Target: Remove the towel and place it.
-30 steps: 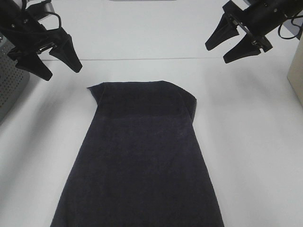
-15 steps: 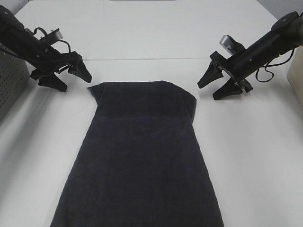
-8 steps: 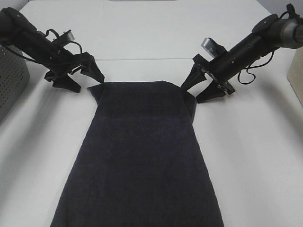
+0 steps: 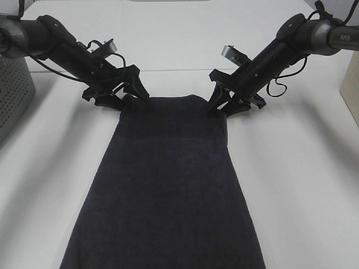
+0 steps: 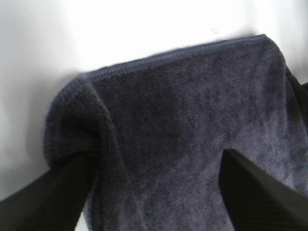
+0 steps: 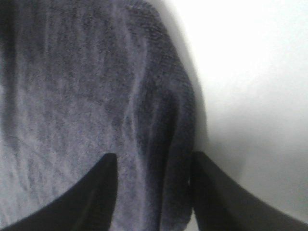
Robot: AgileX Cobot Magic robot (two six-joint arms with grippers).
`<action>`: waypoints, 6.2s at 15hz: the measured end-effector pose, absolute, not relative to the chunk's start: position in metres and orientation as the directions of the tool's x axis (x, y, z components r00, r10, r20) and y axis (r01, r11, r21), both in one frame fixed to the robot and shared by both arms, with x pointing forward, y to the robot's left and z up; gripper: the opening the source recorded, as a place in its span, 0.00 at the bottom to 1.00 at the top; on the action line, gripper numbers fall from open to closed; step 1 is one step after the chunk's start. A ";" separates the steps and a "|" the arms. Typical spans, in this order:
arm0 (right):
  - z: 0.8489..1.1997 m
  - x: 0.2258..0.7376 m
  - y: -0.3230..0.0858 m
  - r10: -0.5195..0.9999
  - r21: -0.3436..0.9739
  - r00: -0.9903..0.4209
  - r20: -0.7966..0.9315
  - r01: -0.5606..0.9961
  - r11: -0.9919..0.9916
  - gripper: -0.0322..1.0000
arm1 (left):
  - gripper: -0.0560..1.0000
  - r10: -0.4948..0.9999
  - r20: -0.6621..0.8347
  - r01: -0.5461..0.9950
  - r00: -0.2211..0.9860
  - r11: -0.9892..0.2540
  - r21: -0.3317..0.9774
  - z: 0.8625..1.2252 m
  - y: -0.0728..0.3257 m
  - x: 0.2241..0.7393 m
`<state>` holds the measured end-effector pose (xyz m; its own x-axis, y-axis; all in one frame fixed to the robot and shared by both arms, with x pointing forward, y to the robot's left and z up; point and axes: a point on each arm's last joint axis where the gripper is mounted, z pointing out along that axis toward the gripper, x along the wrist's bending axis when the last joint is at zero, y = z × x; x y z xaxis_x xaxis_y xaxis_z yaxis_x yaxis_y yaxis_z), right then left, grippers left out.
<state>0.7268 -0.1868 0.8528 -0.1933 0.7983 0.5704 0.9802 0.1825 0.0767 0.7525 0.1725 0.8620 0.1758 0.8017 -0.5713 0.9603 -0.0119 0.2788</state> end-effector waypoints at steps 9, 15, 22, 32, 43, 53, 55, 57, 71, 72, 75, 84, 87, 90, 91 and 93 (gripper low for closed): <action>0.860 0.737 -0.199 0.879 0.185 -0.268 0.394 0.960 0.210 0.04 | 0.07 0.830 -0.467 0.935 0.303 -0.166 0.313 0.859 0.176 0.755; 0.896 0.751 -0.206 0.912 0.374 -0.318 0.260 0.904 0.209 0.04 | 0.07 0.852 -0.262 0.853 0.453 -0.328 0.407 0.901 0.183 0.774; 0.924 0.765 -0.209 0.928 0.549 -0.323 0.184 0.817 0.176 0.04 | 0.07 0.827 -0.129 0.690 0.547 -0.358 0.629 0.946 0.179 0.793; 0.937 0.785 -0.214 0.955 0.739 -0.284 0.084 0.661 0.131 0.04 | 0.07 0.842 0.035 0.497 0.539 -0.352 0.793 0.935 0.164 0.814; 0.898 0.788 -0.214 0.958 0.702 -0.268 0.103 0.702 0.121 0.05 | 0.07 0.853 0.006 0.525 0.521 -0.326 0.786 0.901 0.164 0.818; 0.895 0.784 -0.213 0.947 0.668 -0.305 0.097 0.725 0.165 0.74 | 0.66 0.893 -0.022 0.472 0.449 -0.216 0.855 0.898 0.164 0.827; 0.899 0.776 -0.211 0.934 0.606 -0.334 0.128 0.772 0.193 0.75 | 0.66 0.875 -0.042 0.507 0.482 -0.240 0.828 0.901 0.162 0.822; 0.932 0.764 -0.209 0.914 0.567 -0.373 0.157 0.792 0.226 0.75 | 0.66 0.846 -0.072 0.570 0.528 -0.290 0.768 0.926 0.161 0.810; 1.192 0.612 -0.323 0.988 0.563 -0.091 0.125 0.827 0.005 0.75 | 0.66 0.999 -0.012 0.759 -0.037 0.035 0.650 1.175 0.312 0.680; 1.206 0.587 -0.325 0.993 0.581 -0.079 0.087 0.814 0.014 0.75 | 0.66 0.999 -0.002 0.786 -0.043 0.035 0.617 1.173 0.315 0.664; 1.221 0.490 -0.317 0.997 0.601 -0.065 0.039 0.799 0.029 0.75 | 0.66 0.999 0.014 0.854 -0.034 0.022 0.520 1.167 0.313 0.589; 1.138 0.295 -0.286 0.991 0.655 -0.094 0.094 0.755 0.009 0.75 | 0.66 0.997 0.018 0.675 -0.068 0.033 0.737 1.182 0.310 0.408; 1.096 0.266 -0.283 0.990 0.658 -0.127 0.064 0.751 0.054 0.75 | 0.66 0.997 0.032 0.665 -0.066 0.020 0.746 1.163 0.310 0.372; 1.062 0.248 -0.280 0.976 0.661 -0.209 0.062 0.741 0.116 0.75 | 0.66 0.992 0.125 0.611 -0.017 -0.089 0.786 1.131 0.310 0.323; 1.051 0.240 -0.280 0.975 0.679 -0.213 0.058 0.725 0.117 0.75 | 0.66 0.991 0.131 0.592 -0.015 -0.097 0.800 1.120 0.310 0.310; 1.040 0.228 -0.282 0.977 0.720 -0.210 0.027 0.683 0.126 0.75 | 0.66 0.992 0.120 0.532 -0.027 -0.087 0.842 1.103 0.308 0.282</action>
